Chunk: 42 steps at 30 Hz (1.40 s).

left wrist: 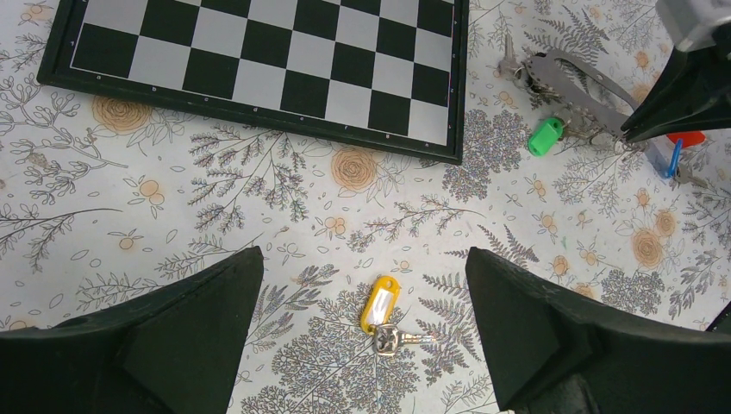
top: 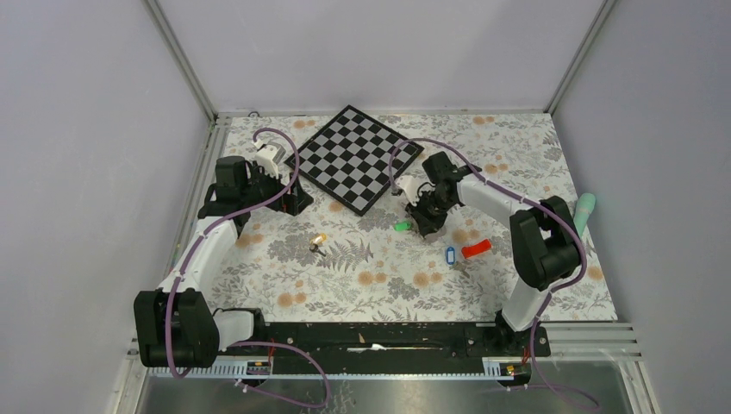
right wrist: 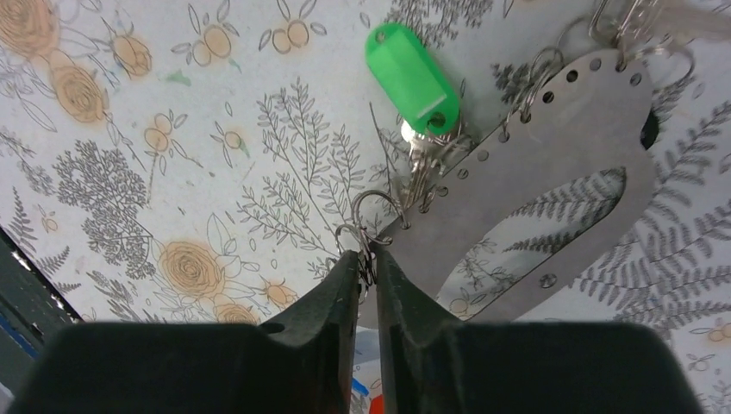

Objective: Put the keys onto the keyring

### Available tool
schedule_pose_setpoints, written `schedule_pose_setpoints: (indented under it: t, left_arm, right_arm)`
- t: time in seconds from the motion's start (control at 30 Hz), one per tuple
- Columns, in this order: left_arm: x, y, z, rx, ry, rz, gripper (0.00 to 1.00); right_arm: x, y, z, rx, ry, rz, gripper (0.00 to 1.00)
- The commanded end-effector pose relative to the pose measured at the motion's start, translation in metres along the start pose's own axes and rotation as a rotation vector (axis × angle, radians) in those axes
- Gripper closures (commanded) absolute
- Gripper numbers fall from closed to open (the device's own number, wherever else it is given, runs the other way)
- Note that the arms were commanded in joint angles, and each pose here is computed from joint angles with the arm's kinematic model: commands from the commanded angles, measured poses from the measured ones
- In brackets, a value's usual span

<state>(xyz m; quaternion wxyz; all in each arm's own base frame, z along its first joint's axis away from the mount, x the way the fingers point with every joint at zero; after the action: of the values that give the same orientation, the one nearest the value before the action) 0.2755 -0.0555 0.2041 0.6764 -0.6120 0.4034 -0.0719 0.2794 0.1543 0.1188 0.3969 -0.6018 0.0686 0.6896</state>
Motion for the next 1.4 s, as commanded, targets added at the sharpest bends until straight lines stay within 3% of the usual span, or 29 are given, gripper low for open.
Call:
schedule_pose_setpoints:
  t: [0.0, 0.23, 0.53, 0.73, 1.0, 1.23, 1.37]
  left_arm:
    - [-0.002, -0.017, 0.002, 0.050, 0.017, -0.066, 0.01]
    - [-0.003, -0.017, 0.002, 0.056, 0.013, -0.068, 0.01]
    - [-0.004, -0.018, 0.001, 0.061, 0.016, -0.074, 0.01]
    - [-0.004, -0.018, 0.000, 0.061, 0.019, -0.076, 0.01]
    - [-0.005, -0.018, 0.000, 0.063, 0.017, -0.077, 0.01]
    - [-0.004, -0.017, 0.001, 0.064, 0.018, -0.076, 0.01]
    - [-0.003, -0.017, 0.000, 0.062, 0.022, -0.077, 0.01]
  right_arm:
    - [-0.004, 0.016, 0.000, -0.026, 0.064, 0.055, 0.77]
    - [-0.009, 0.024, 0.005, -0.021, 0.080, 0.040, 0.55]
    - [-0.010, 0.029, 0.009, -0.029, 0.079, 0.023, 0.49]
    - [-0.006, 0.019, 0.005, -0.028, 0.084, -0.024, 0.50]
    - [0.006, 0.012, -0.006, -0.055, 0.090, 0.006, 0.52]
    - [0.011, 0.012, -0.006, -0.059, 0.052, 0.017, 0.59]
    - [0.013, 0.012, -0.005, -0.063, 0.040, 0.015, 0.68]
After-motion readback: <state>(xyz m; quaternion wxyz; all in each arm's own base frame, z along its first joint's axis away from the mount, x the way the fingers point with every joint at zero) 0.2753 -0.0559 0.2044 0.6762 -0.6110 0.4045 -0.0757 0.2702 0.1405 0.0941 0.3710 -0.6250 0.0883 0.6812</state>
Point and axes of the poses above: each gripper's point midway between its finger pads, its own x axis out along the fingers, its own z axis along the line the jaws close on, y = z × x, the point moved 8 cm from there along -x, back along the fingers, and after that the axes turned 13 degrees about x, right-handed, at the moved point
